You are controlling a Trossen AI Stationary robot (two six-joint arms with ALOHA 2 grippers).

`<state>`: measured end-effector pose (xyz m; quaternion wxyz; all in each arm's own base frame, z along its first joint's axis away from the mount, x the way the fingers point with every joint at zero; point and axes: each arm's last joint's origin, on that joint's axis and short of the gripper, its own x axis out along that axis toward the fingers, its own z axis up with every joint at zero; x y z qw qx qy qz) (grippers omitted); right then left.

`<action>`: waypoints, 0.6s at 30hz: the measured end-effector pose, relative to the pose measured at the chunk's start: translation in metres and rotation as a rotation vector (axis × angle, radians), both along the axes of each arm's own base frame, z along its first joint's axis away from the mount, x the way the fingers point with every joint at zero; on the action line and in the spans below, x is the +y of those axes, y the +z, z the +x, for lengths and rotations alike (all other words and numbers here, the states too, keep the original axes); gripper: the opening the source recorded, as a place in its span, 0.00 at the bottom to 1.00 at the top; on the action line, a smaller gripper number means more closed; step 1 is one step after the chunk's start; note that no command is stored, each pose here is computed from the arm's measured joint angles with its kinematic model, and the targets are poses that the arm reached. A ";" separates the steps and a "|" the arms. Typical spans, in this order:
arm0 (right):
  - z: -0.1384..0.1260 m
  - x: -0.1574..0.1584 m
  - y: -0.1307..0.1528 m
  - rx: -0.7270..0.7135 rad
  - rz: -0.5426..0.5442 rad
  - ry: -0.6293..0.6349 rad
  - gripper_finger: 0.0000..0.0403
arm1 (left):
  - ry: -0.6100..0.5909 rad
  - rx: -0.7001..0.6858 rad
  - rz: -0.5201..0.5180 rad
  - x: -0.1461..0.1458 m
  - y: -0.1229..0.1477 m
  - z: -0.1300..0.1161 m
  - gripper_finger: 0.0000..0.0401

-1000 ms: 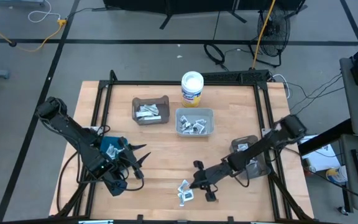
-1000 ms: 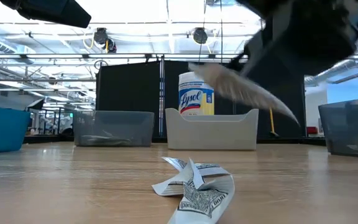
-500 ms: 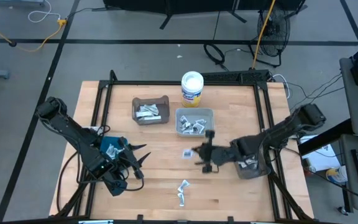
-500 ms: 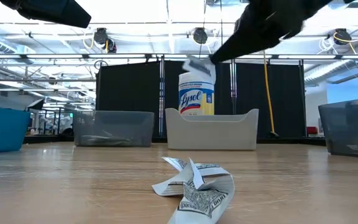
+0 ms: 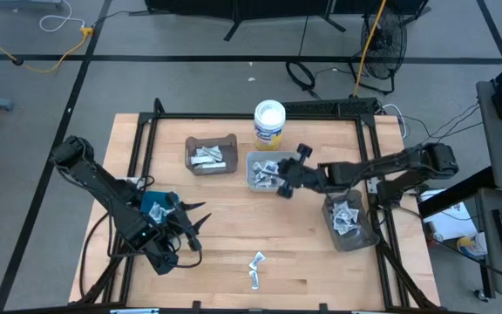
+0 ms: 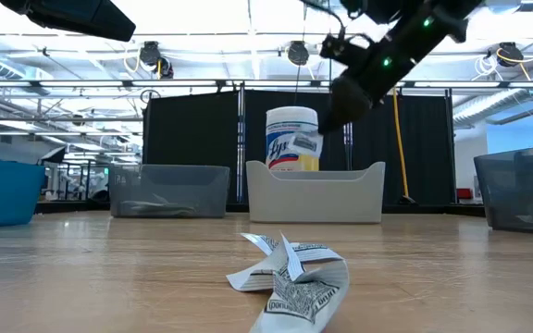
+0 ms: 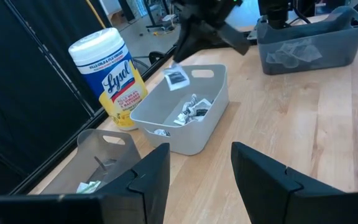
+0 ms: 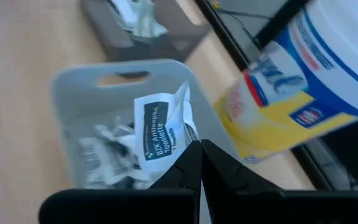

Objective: Pick & Place First Aid Supplies
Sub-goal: Put the gray towelette pack into the gray bin, then put the orange ointment pack into the blue bin

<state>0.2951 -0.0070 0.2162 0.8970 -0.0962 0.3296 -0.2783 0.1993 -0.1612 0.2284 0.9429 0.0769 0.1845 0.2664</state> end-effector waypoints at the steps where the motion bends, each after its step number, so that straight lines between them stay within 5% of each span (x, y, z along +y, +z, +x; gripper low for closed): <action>1: -0.001 -0.004 -0.002 0.005 0.006 -0.009 0.00 | 0.000 0.000 0.000 0.000 0.000 0.000 0.44; 11: -0.010 -0.026 -0.021 -0.001 0.176 -0.022 0.01 | 0.000 0.000 0.000 0.000 0.000 0.000 0.44; 18: -0.012 -0.026 -0.026 0.017 0.175 -0.022 0.15 | 0.002 -0.002 -0.002 0.000 0.000 0.000 0.44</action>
